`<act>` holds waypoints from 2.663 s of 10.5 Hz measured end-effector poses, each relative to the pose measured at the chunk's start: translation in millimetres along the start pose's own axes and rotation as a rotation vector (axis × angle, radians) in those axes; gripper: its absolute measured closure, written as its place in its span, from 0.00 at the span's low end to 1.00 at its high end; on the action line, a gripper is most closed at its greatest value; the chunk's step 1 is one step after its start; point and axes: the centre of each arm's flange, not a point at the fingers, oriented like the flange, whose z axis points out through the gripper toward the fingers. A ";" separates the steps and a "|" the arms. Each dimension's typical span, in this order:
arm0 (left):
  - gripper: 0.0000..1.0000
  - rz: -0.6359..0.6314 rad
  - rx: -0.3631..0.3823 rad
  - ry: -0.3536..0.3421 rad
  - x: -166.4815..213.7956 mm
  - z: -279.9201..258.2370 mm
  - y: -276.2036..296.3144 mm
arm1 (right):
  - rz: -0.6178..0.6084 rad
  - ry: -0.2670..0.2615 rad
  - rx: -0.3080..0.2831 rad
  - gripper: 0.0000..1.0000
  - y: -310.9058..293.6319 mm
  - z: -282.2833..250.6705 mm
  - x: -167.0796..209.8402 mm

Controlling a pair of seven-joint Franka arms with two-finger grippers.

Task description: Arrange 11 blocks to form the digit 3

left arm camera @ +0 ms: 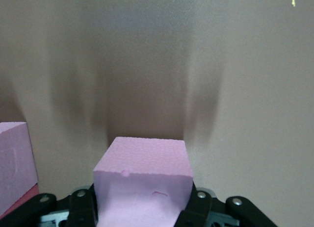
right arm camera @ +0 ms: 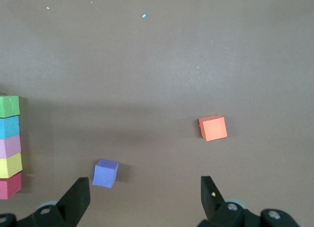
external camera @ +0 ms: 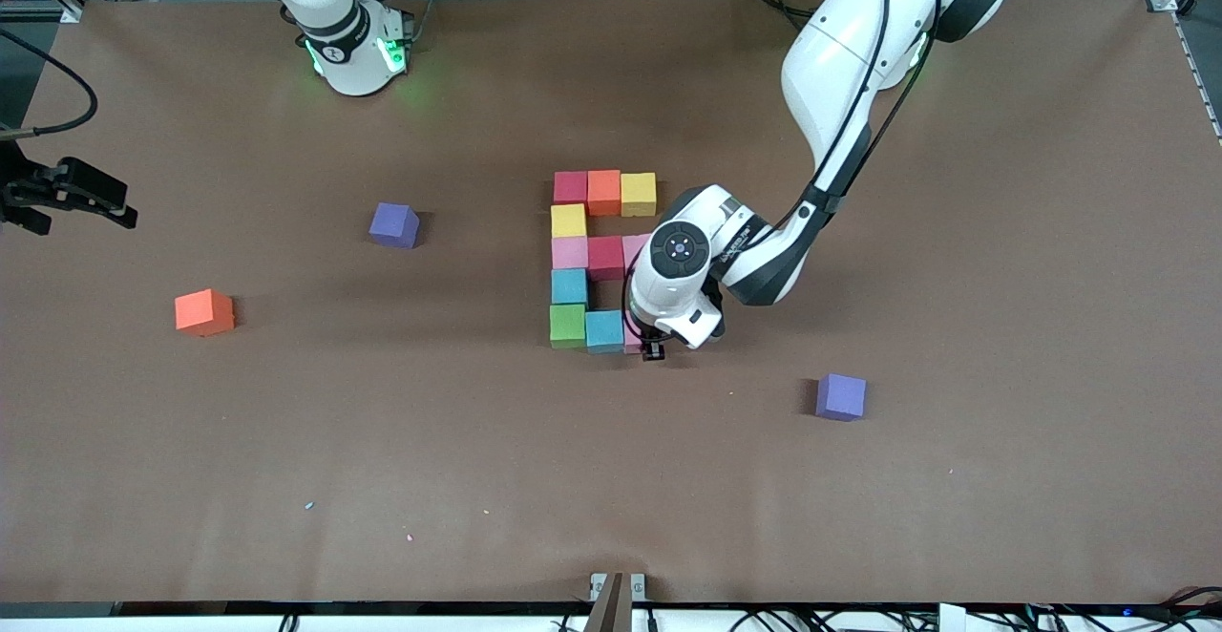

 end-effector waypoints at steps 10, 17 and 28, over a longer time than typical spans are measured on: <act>0.08 0.017 0.003 -0.004 -8.8 5.8 -10.2 | -0.002 0.000 -0.010 0.00 -0.2 -0.3 0.1; 0.00 0.034 -0.113 -0.088 -31.9 -104.3 2.5 | -0.001 -0.008 -0.010 0.00 0.7 2.9 1.3; 0.00 0.712 -0.276 0.063 126.9 -340.3 86.2 | -0.002 -0.013 -0.011 0.00 0.1 5.8 3.0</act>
